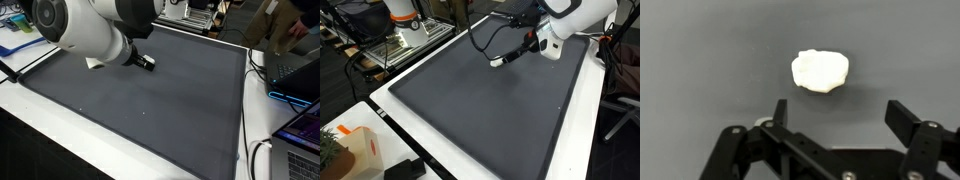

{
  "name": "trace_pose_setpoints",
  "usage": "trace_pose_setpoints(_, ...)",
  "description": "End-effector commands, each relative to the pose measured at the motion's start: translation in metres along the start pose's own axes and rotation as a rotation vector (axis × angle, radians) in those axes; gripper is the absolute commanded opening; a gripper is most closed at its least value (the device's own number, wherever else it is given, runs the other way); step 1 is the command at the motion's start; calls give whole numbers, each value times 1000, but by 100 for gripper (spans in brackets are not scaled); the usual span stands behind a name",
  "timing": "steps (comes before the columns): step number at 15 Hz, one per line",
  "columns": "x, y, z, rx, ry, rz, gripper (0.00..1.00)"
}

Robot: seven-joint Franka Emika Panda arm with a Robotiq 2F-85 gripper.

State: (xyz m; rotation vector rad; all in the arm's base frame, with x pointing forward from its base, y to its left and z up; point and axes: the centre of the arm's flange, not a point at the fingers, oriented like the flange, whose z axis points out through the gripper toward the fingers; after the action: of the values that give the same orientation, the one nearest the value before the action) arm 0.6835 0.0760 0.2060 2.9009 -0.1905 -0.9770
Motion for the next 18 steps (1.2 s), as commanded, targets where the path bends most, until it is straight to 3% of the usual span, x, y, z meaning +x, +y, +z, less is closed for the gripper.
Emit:
trace_pose_setpoints(1,-64,17,37,109,95,55,100)
trace_pose_setpoints(4,-71,21,33,195,141,119,100)
trace_pose_setpoints(7,-86,33,30,184,198,143,100)
trace_pose_setpoints(8,-28,14,-3,173,163,118,100)
trace_pose_setpoints(14,-47,24,-1,175,181,132,100)
trace_pose_setpoints(18,-101,35,15,115,217,122,100)
